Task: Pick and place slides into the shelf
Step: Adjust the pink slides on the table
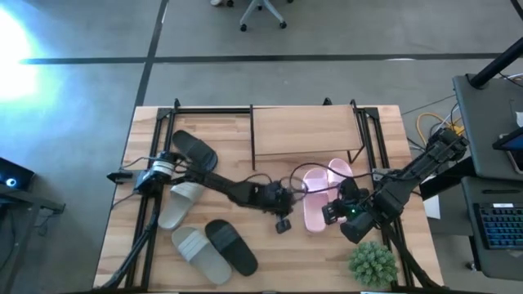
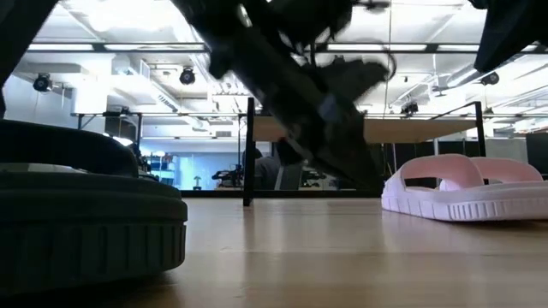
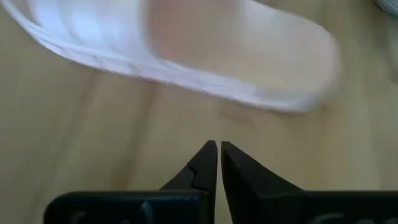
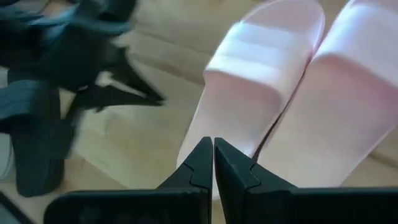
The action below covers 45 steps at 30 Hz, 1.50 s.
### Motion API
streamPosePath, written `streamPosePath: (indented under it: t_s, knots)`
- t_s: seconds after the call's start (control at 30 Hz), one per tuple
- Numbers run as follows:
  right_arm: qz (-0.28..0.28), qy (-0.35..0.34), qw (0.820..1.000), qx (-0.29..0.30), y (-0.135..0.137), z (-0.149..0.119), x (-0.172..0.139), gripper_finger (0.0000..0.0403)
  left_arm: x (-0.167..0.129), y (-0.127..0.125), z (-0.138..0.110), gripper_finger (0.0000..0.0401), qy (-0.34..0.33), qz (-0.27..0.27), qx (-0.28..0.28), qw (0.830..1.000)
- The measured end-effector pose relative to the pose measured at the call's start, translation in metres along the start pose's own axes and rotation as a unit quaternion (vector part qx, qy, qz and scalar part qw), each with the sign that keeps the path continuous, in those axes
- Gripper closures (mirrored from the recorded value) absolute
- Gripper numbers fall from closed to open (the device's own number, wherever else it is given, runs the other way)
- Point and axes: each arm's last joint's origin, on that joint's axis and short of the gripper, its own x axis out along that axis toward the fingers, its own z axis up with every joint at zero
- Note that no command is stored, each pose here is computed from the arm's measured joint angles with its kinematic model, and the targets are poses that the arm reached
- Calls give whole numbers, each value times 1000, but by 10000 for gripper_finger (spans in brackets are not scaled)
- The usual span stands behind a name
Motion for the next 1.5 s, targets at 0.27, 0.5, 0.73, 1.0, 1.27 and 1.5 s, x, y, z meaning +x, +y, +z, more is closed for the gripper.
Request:
streamPosePath:
  t_s: [0.27, 0.5, 0.73, 1.0, 1.27, 1.5]
  knots:
    - [-44, 119, 992, 25, -8, -28, 5, 394, -48, -32, -12, 393, 7, 59, -14, 998]
    - [-104, 164, 980, 32, -20, -51, 37, 394, -90, -25, -12, 393, 0, 90, -76, 993]
    - [-106, 164, 980, 31, -23, -61, 57, 394, -134, -10, -15, 393, -39, 116, -98, 988]
    - [-132, 147, 980, 33, -31, -67, 75, 394, -156, 7, -35, 393, -47, 138, -133, 980]
    - [-204, 107, 972, 54, -50, -66, 85, 394, -157, 9, -45, 393, -43, 136, -139, 980]
    - [-218, 106, 968, 61, -51, -61, 83, 394, -157, 9, -46, 393, -41, 138, -124, 982]
